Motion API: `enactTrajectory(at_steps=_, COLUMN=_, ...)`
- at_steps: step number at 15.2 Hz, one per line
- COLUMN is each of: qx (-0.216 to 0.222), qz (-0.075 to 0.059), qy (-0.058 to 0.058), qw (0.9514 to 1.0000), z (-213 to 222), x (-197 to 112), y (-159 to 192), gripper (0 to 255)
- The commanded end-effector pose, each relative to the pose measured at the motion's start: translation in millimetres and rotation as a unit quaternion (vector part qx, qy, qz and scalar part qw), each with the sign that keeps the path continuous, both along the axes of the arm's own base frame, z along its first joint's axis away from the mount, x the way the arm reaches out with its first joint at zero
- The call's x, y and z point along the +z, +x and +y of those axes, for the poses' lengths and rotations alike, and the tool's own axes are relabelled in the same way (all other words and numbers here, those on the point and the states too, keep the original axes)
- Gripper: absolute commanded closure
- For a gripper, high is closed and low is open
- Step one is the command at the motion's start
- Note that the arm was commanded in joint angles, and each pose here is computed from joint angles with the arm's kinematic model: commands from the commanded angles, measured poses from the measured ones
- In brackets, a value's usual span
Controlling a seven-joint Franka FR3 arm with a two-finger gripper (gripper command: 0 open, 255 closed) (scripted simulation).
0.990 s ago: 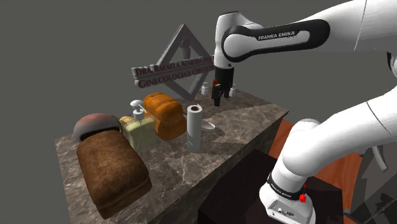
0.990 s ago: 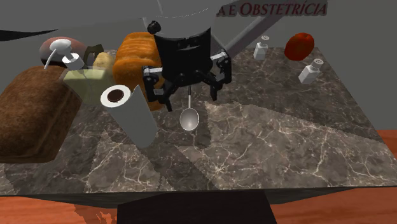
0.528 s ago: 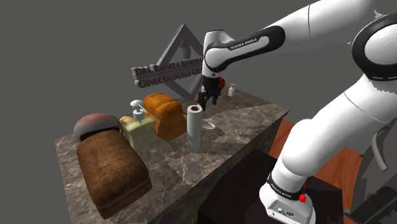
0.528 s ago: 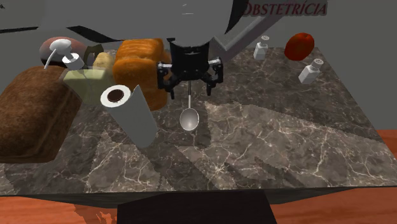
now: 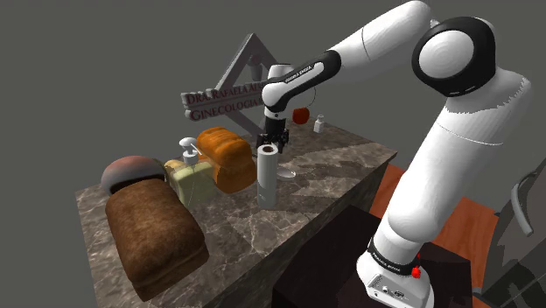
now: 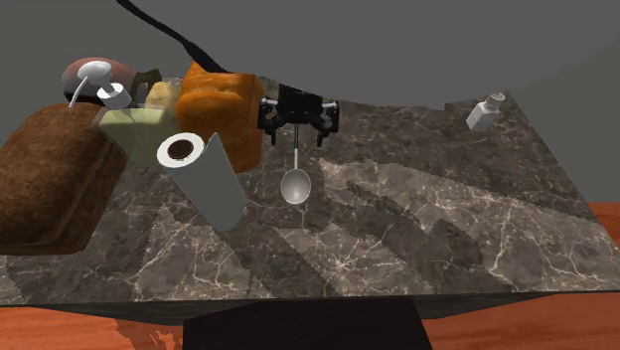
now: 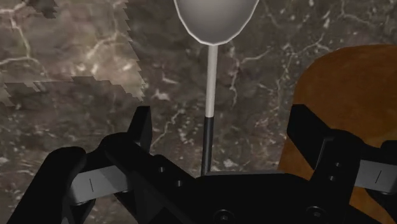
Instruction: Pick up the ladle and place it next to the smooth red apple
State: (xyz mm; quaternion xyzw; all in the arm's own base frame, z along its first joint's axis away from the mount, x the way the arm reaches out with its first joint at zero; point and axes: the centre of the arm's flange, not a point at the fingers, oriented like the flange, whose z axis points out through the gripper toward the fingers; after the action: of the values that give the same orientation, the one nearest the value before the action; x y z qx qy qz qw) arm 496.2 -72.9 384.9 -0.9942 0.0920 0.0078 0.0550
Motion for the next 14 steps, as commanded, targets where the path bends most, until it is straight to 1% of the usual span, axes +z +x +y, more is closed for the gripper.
enactTrajectory(at_steps=1, qx=-0.007, qz=-0.001, qy=0.004, qw=1.0000, z=-4, x=-13, y=7, gripper=0)
enactTrajectory(at_steps=8, qx=-0.007, qz=-0.001, qy=0.004, qw=1.0000, z=0, x=-48, y=7, gripper=0)
enactTrajectory(at_steps=14, qx=-0.007, qz=-0.001, qy=0.004, qw=1.0000, z=0, x=-48, y=7, gripper=0)
